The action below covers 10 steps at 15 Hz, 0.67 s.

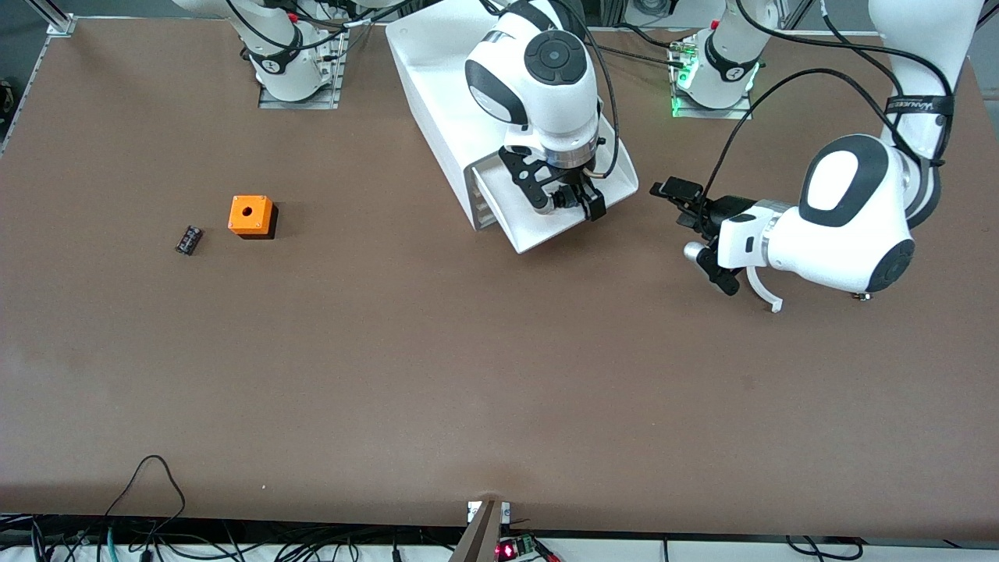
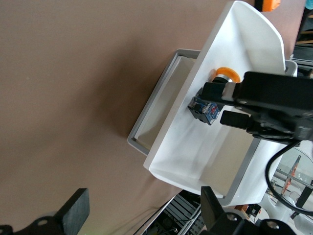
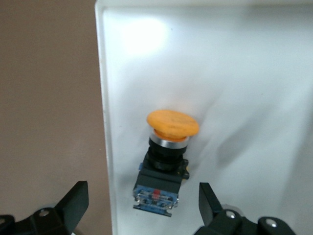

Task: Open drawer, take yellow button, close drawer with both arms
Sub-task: 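Lift the orange button out with the right gripper while the left gripper releases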

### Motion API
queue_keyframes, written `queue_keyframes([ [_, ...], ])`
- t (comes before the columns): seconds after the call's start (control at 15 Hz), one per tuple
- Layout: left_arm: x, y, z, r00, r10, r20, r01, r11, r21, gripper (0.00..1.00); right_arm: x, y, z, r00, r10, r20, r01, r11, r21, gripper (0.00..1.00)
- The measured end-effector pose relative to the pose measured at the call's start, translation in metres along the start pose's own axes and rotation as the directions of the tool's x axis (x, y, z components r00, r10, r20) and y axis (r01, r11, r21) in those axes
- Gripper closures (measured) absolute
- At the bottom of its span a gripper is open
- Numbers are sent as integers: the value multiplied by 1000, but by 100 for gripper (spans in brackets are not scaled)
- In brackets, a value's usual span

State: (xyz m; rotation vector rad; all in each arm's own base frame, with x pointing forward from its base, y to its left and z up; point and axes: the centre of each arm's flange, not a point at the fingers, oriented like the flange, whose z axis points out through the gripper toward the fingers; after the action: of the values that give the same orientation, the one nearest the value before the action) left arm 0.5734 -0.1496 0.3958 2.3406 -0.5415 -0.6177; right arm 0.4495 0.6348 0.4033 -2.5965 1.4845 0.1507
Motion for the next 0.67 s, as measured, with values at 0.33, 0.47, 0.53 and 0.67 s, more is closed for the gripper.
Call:
queue_keyframes([
  [0.33, 0, 11, -5, 998, -67, 17, 66, 997, 33, 0, -3, 8, 13, 999, -14, -31, 12, 999, -49, 1],
  [0.47, -1, 10, -5, 996, -82, 23, 80, 995, 59, 0, -2, 8, 14, 999, -17, -35, 15, 998, -56, 26],
  [0.53, -1, 10, -8, 995, -95, 24, 92, 991, 93, 0, -2, 9, 14, 999, -18, -36, 16, 998, -58, 37],
  [0.67, -1, 17, -16, 993, -116, 27, 109, 975, 192, 0, -1, 10, 12, 999, -20, -41, 17, 998, -68, 56],
])
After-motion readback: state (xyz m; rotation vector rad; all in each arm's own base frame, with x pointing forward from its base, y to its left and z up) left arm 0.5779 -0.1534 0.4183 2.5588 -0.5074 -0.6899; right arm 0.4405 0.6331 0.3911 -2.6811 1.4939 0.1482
